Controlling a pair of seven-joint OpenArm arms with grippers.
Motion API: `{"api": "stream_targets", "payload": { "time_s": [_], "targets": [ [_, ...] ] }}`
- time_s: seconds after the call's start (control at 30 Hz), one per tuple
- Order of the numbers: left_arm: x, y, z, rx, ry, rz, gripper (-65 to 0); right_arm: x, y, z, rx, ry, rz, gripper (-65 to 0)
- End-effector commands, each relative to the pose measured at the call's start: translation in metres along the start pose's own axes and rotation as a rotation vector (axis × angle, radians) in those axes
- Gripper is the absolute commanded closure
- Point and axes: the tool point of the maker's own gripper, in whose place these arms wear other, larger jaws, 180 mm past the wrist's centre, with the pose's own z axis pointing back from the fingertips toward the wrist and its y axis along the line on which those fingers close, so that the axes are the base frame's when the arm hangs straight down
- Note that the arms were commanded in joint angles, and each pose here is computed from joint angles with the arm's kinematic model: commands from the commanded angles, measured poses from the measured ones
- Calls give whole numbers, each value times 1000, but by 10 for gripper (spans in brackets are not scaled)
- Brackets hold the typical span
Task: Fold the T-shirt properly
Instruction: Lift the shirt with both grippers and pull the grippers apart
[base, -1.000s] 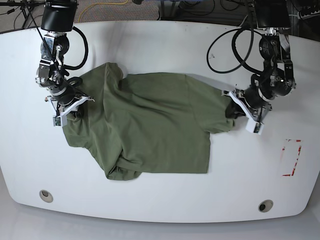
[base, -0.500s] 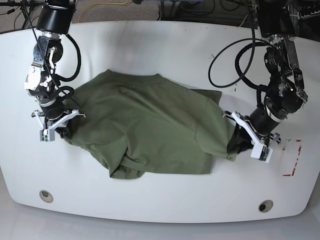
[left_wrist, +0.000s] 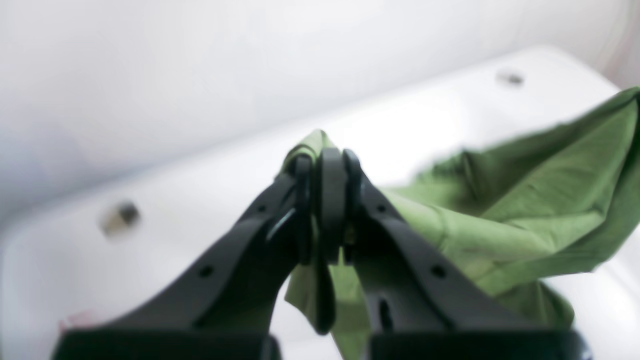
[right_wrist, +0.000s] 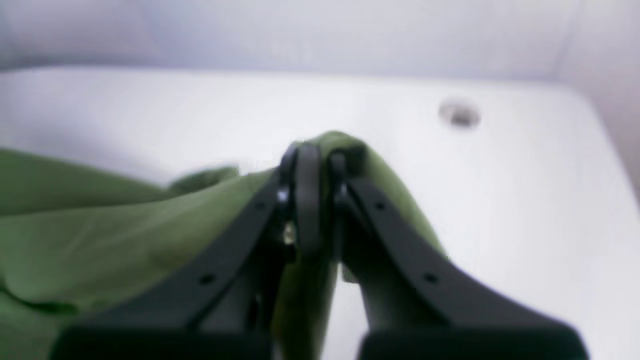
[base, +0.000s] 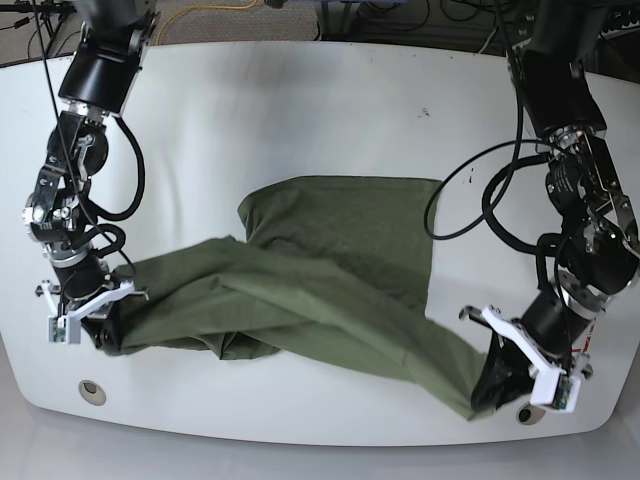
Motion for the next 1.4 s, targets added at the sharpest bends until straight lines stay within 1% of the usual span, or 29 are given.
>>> {"api": "stream_targets", "payload": {
  "time_s": [0.0, 0.17, 0.27, 0.33, 0.5, 0.63, 0.7, 0.8, 0.93, 1.03, 1.17, 1.3, 1.37],
  "targets": [
    [51, 10, 0, 18, -127, -41, 0, 63, -11, -2, -14, -148, 26, 0],
    [88, 22, -5, 33, -192, -56, 0, 101, -14, -13, -13, -215, 11, 0],
    [110, 29, -6, 41, -231, -63, 0, 123, -10, -23, 1, -241, 21, 0],
    [128, 36, -3, 55, -265, -68, 0, 142, -9, -26, 9, -260, 45, 0],
    [171, 58, 14, 110, -334, -97, 0, 187, 10, -34, 49, -319, 100, -2],
    [206, 73, 27, 144, -378, -98, 0, 217, 13, -38, 58, -355, 105, -2],
    [232, 82, 39, 164, -422, -96, 0, 237, 15, -40, 67, -378, 105, -2],
    [255, 91, 49, 180, -455, -89, 0, 260, 19, -40, 70, -404, 120, -2],
    [282, 98, 64, 199, -486, -106, 0, 286, 22, -40, 75, -432, 130, -2],
    [291, 96, 68, 196, -494, -112, 0, 296, 19, -40, 68, -424, 133, -2],
    [295, 88, 73, 176, -484, -121, 0, 294, 10, -38, 51, -388, 139, -2],
    [283, 85, 70, 171, -442, -122, 0, 285, 6, -41, 44, -358, 137, -2],
    [265, 83, 63, 167, -404, -120, 0, 265, 4, -45, 42, -318, 140, -2]
  ]
}}
